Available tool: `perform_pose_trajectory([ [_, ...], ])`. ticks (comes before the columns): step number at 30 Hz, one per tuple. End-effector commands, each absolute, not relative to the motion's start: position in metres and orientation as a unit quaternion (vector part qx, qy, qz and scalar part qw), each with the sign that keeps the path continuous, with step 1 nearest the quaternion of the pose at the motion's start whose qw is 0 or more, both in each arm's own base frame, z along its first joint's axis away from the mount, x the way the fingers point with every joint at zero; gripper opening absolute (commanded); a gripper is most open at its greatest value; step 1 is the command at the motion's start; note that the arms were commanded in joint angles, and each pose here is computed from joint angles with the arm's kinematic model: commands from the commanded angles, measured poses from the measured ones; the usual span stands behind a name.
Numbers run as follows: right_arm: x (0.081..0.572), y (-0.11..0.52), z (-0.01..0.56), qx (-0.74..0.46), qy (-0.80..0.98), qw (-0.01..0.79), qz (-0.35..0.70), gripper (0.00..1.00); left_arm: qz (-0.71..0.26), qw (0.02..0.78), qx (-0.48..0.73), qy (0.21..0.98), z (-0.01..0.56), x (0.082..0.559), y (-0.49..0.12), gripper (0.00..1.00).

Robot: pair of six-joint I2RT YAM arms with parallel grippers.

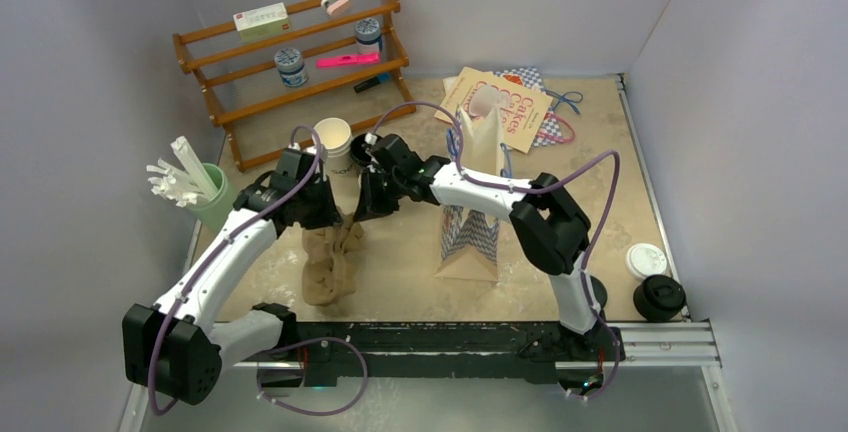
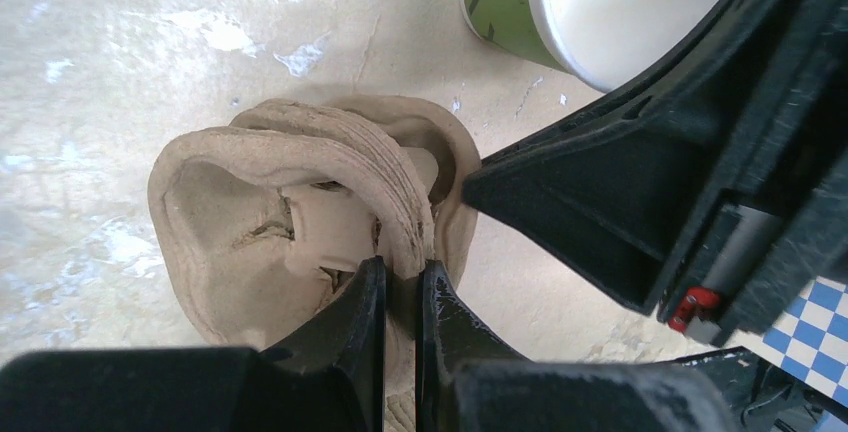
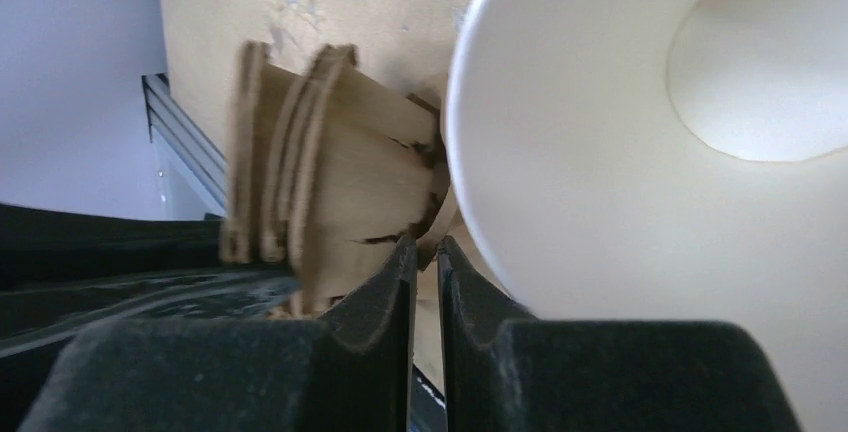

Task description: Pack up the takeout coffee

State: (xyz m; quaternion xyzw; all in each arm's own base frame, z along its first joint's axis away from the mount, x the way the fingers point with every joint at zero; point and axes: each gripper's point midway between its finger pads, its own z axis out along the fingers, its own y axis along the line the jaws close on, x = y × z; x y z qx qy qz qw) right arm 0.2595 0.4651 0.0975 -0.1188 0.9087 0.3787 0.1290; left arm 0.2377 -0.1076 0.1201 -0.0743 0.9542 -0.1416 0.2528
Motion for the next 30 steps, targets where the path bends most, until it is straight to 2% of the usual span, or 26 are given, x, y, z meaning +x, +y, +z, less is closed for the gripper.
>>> perform_pose_trajectory([
  [1, 0.246, 0.448, 0.076, -0.128, 0.93, 0.096, 0.33, 0.12, -0.132, 0.305, -0.06, 0.941, 0.161, 0.254, -0.102, 0.0],
  [8, 0.25, 0.443, 0.082, -0.138, 0.929, 0.115, 0.324, 0.05, -0.103, 0.319, -0.05, 0.941, 0.186, 0.253, -0.09, 0.0],
  [15, 0.257, 0.448, 0.106, -0.154, 0.911, 0.156, 0.349, 0.04, -0.109, 0.321, -0.048, 0.94, 0.193, 0.249, -0.091, 0.0],
  [16, 0.256, 0.449, 0.112, -0.158, 0.907, 0.16, 0.358, 0.1, -0.109, 0.32, -0.049, 0.94, 0.192, 0.248, -0.091, 0.0],
  [18, 0.254, 0.45, 0.124, -0.16, 0.898, 0.168, 0.373, 0.32, -0.111, 0.319, -0.05, 0.94, 0.189, 0.246, -0.091, 0.0],
  [20, 0.254, 0.451, 0.136, -0.158, 0.89, 0.178, 0.388, 0.42, -0.115, 0.318, -0.053, 0.94, 0.187, 0.245, -0.092, 0.0],
  [25, 0.244, 0.455, 0.151, -0.138, 0.886, 0.154, 0.416, 0.54, -0.138, 0.326, -0.064, 0.933, 0.192, 0.244, -0.098, 0.0],
  [30, 0.243, 0.464, 0.154, -0.118, 0.889, 0.126, 0.424, 0.58, -0.156, 0.336, -0.087, 0.925, 0.197, 0.241, -0.1, 0.0],
])
